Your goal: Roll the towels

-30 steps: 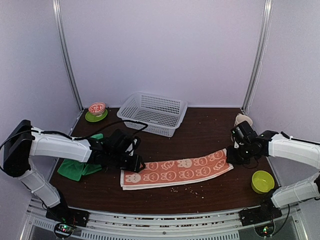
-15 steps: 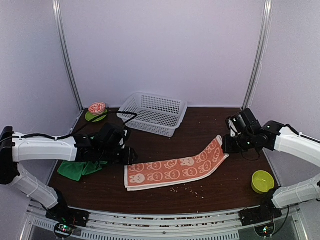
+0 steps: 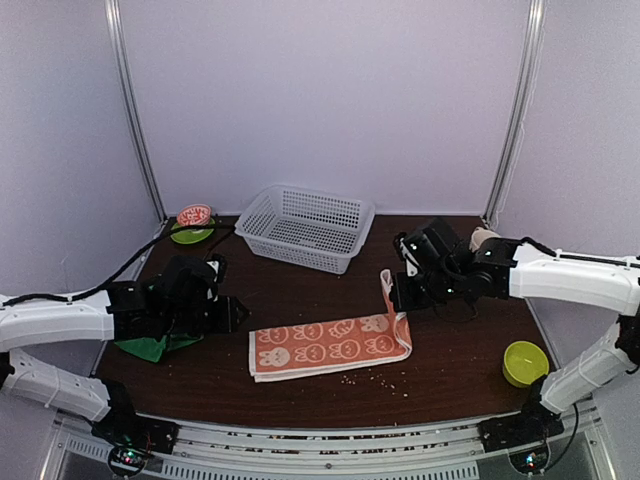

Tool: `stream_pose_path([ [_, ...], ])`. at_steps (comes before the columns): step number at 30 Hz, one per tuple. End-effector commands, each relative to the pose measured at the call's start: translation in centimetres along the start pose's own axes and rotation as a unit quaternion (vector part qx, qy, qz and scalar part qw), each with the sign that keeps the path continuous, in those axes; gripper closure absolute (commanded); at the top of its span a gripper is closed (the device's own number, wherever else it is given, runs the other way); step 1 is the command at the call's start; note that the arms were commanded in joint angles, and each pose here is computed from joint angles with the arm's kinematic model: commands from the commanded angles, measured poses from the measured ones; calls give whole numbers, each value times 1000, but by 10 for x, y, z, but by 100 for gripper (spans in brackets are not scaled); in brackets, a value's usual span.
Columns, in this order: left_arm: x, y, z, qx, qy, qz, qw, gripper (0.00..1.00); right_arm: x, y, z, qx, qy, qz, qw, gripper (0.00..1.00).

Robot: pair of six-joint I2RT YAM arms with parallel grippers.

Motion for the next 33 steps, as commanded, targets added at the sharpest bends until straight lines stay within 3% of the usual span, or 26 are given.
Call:
stream_pose_path([
  [1,13,11,-1,17,-30,-11,999,64,-7,36,-19,1,-32,-30,999,100],
  [17,39,42,7,52,-70,-14,996,63,-69,151,-23,42,9,-104,994,100],
  [33,43,57,18,67,-71,-14,995,63,-96,187,-3,57,44,-101,992,100],
])
Point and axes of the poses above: each gripper's point midway between its finger pads, its own x axis back along the fingers, its own y axis along the line the jaws close on, z = x × y, the point moved 8 cm from there along x, back along the fingers, and after that the axes turned 10 degrees about x, right-handed, at the moved point
